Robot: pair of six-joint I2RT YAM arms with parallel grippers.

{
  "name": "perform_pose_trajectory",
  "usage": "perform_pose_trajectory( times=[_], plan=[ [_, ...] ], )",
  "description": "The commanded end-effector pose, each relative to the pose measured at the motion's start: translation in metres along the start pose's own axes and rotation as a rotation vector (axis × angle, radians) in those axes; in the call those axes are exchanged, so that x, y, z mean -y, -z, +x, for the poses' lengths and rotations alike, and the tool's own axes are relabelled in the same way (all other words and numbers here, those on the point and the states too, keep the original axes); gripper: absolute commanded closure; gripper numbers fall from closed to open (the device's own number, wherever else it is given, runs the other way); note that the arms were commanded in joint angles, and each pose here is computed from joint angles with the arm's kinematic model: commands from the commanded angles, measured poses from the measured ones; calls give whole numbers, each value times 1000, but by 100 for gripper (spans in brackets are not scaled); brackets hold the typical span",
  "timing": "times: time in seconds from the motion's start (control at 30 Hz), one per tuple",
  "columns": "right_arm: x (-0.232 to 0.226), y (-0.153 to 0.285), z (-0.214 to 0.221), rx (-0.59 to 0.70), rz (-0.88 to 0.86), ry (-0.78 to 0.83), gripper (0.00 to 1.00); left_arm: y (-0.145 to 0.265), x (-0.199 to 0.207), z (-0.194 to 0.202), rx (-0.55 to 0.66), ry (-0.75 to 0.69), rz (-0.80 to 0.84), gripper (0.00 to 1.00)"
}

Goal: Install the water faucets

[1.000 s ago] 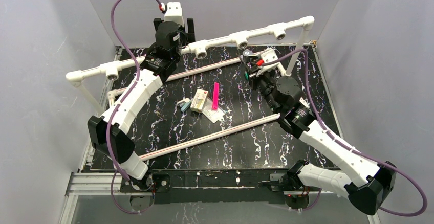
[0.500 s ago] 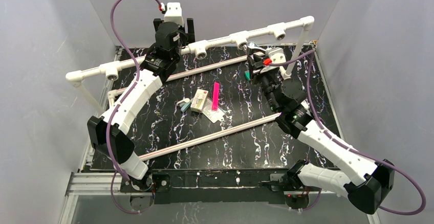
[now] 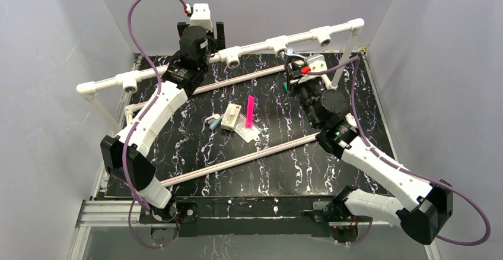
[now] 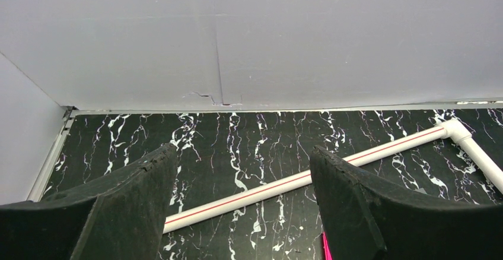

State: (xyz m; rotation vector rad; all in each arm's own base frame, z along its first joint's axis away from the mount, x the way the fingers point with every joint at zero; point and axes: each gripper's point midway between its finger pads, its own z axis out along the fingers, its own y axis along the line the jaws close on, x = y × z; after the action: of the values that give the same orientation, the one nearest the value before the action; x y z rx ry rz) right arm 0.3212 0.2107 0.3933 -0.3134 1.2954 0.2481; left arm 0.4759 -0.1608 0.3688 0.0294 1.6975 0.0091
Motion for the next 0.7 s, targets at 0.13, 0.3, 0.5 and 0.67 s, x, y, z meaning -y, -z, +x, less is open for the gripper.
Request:
perform_pose_trajectory(
  times=[0.13,0.3,0.5,0.67],
  plan=[
    [5,-7,-18,80,36,-17,99,6,1,42,-127,-67,7,21],
    [4,-10,-16,81,36,-6,99,6,1,42,-127,-69,9,21],
    [4,-11,-16,89,33,13,99,6,0,44,-130,-75,7,21],
    [7,-11,-15,85,45,47,99,7,-1,43,-129,-78,4,21]
  ],
)
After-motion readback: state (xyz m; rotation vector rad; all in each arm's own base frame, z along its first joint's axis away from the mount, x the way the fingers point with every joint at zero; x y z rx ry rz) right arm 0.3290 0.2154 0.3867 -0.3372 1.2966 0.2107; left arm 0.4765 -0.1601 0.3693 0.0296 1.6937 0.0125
